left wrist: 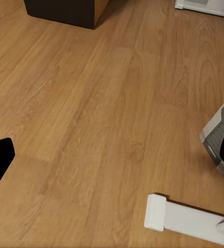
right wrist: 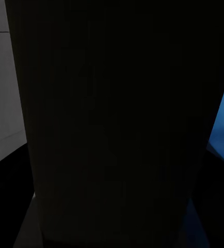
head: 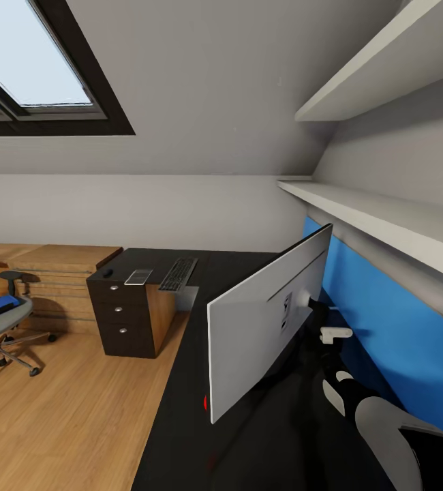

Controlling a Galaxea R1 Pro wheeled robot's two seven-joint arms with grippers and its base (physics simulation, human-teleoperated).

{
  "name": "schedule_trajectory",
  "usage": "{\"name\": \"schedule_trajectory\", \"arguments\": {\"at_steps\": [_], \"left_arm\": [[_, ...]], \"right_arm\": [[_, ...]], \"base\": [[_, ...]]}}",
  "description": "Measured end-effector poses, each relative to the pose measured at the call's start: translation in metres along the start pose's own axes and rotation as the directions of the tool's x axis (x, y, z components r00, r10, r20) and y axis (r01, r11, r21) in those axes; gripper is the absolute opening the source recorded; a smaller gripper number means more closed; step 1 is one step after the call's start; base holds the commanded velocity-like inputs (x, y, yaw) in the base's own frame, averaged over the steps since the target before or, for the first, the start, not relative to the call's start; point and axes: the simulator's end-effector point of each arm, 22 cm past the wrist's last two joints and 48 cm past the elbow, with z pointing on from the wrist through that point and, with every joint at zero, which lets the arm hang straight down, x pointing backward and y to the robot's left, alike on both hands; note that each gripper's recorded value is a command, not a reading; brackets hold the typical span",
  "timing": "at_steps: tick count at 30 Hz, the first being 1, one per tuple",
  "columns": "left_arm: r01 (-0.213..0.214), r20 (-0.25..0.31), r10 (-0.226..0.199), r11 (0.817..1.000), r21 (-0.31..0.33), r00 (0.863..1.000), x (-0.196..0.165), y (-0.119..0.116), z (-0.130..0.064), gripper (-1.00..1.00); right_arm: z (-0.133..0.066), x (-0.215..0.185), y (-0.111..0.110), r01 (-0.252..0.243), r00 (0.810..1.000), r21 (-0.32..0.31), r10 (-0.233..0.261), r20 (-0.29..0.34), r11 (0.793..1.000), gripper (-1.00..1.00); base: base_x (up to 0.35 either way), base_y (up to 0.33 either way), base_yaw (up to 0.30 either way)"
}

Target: In the bedroom, organize the workspace by keeping the computer under the desk, ensuring the monitor is on the desk, placing the keyboard on the desk next to the monitor, placing the mouse on the desk next to the keyboard, moving the folder from the swivel chair onto the desk next to the mouse, stacking the notebook on top of the folder with the pen on top of the notebook, and positioning the swivel chair next to the desk.

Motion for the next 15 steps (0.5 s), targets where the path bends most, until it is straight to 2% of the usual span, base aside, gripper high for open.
{"name": "schedule_trajectory", "arguments": {"at_steps": [9,15], "left_arm": [[0.000,0.000,0.000,1.000,0.000,1.000,0.0000,0.0000,0.0000,1.00],[0.000,0.003,0.000,1.000,0.000,1.000,-0.0009,0.0001,-0.0016,1.00]], "right_arm": [[0.0000,0.0000,0.0000,0.000,1.000,0.000,0.000,0.000,1.000,-1.00],[-0.0036,-0.0002,0.0010,0.004,1.000,-0.005,-0.004,0.001,1.000,-1.00]], "base": [[0.002,-0.001,0.000],[0.078,-0.055,0.000]]}}
